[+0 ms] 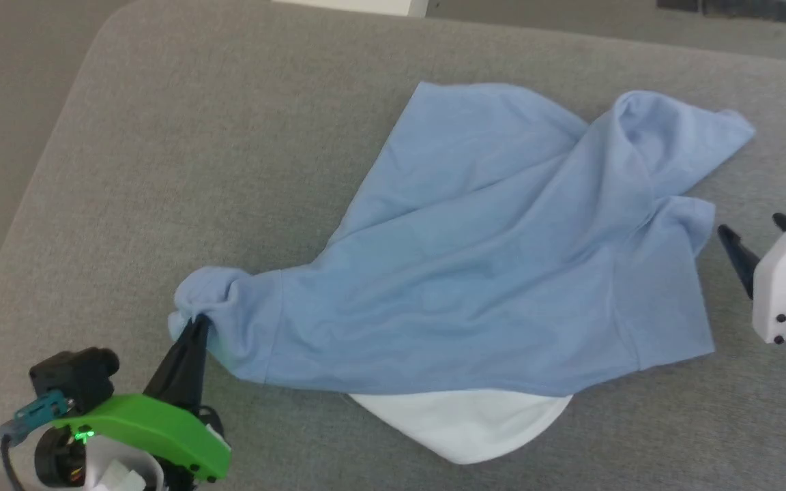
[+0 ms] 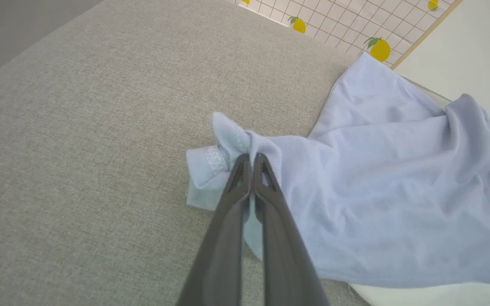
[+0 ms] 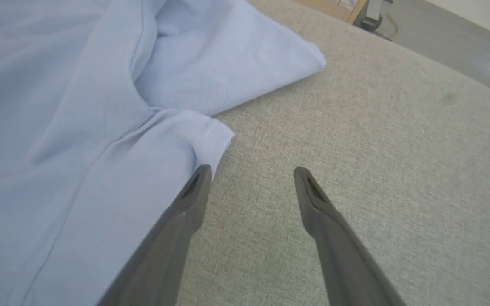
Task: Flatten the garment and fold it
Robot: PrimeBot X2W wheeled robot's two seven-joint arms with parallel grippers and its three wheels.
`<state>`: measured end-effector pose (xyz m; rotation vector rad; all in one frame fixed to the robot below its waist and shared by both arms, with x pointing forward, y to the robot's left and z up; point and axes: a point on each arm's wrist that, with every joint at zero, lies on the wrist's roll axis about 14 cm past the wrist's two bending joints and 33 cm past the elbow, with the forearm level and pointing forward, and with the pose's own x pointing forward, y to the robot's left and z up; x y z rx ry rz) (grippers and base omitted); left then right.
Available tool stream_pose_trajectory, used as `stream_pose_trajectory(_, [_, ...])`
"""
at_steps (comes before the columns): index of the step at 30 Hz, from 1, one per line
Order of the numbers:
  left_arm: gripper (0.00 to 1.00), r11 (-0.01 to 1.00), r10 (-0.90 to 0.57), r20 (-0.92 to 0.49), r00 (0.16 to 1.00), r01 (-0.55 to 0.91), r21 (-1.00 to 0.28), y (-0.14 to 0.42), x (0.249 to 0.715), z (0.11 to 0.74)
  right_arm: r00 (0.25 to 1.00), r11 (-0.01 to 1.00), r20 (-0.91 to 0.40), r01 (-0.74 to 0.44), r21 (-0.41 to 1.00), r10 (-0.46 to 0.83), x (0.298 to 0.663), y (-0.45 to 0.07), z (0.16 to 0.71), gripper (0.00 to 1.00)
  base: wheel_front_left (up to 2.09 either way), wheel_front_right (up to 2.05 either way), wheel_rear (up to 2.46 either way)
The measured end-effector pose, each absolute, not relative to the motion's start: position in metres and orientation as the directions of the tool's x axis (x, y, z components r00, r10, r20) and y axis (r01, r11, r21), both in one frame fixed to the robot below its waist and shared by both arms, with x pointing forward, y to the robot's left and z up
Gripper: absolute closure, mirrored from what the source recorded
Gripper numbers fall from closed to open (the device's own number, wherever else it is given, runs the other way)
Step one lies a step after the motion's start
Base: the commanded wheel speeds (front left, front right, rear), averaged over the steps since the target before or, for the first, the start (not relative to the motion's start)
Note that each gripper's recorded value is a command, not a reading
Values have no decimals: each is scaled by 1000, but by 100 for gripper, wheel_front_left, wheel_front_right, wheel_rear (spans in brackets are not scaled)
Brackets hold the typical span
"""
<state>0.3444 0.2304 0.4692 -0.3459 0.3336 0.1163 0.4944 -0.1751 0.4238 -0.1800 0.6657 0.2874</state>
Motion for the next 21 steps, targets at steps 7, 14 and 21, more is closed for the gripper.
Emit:
stream_pose_trajectory(7, [100, 930, 58, -369, 928, -184, -317, 228, 350, 455, 631, 924, -739, -382, -30, 237, 495, -158, 377, 0, 0, 0, 0])
stream_pose_trajectory(14, [100, 927, 82, -397, 914, -216, -307, 234, 350, 445, 597, 893, -751, -450, -22, 282, 509, -143, 368, 69, 0, 0, 0])
stream_pose_trajectory(21, [100, 925, 87, -382, 920, -217, -312, 235, 352, 446, 631, 902, -711, -432, 10, 311, 517, -137, 378, 100, 0, 0, 0])
